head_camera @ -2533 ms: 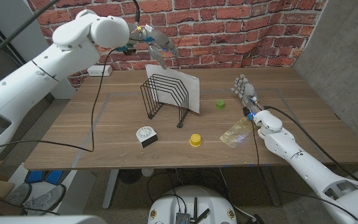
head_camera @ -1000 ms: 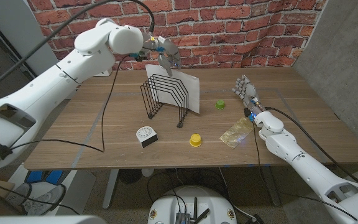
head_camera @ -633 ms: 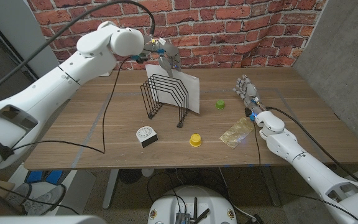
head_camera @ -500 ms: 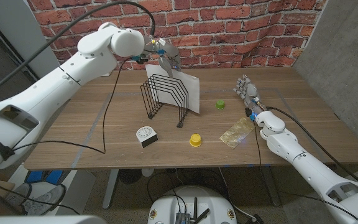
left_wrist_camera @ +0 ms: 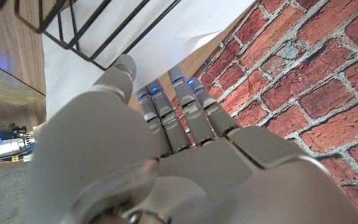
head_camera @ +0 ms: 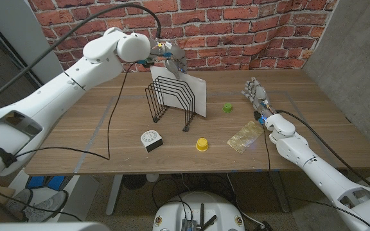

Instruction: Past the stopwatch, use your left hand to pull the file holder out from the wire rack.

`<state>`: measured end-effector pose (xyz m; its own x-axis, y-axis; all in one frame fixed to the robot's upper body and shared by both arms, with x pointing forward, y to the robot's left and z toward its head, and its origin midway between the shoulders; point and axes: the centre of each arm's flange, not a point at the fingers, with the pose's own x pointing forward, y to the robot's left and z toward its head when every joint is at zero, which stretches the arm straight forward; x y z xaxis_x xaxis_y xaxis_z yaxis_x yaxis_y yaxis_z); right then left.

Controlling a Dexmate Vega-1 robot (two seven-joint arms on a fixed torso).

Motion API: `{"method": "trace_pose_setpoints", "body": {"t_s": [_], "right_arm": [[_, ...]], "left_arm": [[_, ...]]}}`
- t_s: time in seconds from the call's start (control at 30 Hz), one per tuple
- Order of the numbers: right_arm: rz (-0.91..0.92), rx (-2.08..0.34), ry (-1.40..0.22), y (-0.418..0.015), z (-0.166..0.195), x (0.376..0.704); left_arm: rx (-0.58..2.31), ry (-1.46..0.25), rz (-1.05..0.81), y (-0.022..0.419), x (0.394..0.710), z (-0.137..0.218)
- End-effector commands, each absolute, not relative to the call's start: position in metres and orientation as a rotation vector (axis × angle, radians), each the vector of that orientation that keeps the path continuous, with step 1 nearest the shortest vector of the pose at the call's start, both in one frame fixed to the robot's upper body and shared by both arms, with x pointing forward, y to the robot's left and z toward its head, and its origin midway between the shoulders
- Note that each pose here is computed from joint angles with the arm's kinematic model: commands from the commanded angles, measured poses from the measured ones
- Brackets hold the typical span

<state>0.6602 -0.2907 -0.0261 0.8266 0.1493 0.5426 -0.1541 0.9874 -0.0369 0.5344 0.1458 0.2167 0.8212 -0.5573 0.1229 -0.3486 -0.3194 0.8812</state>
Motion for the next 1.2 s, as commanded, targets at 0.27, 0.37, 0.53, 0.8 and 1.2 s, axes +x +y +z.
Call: {"method": "trace_pose_setpoints", "body": {"t_s": [0.27, 0.37, 0.53, 0.8, 1.2], "right_arm": [[0.161, 0.007, -0.572, -0.2904, -0.0232, 0.6647], [0.158, 0.008, -0.573, -0.2906, -0.0226, 0.6650], [0.157, 0.006, -0.574, -0.2903, -0.0212, 0.6656], [0.158, 0.004, -0.576, -0.2903, -0.0194, 0.6670], [0.158, 0.002, -0.584, -0.2908, -0.0173, 0.6675]], "left_arm": [[1.922, -0.682, -0.240, 0.1469, 0.5410, 0.2158], [1.915, -0.689, -0.243, 0.1476, 0.5421, 0.2157], [1.904, -0.703, -0.253, 0.1490, 0.5437, 0.2165], [1.896, -0.704, -0.233, 0.1490, 0.5436, 0.2185], [1.893, -0.720, -0.211, 0.1502, 0.5354, 0.2237]]}}
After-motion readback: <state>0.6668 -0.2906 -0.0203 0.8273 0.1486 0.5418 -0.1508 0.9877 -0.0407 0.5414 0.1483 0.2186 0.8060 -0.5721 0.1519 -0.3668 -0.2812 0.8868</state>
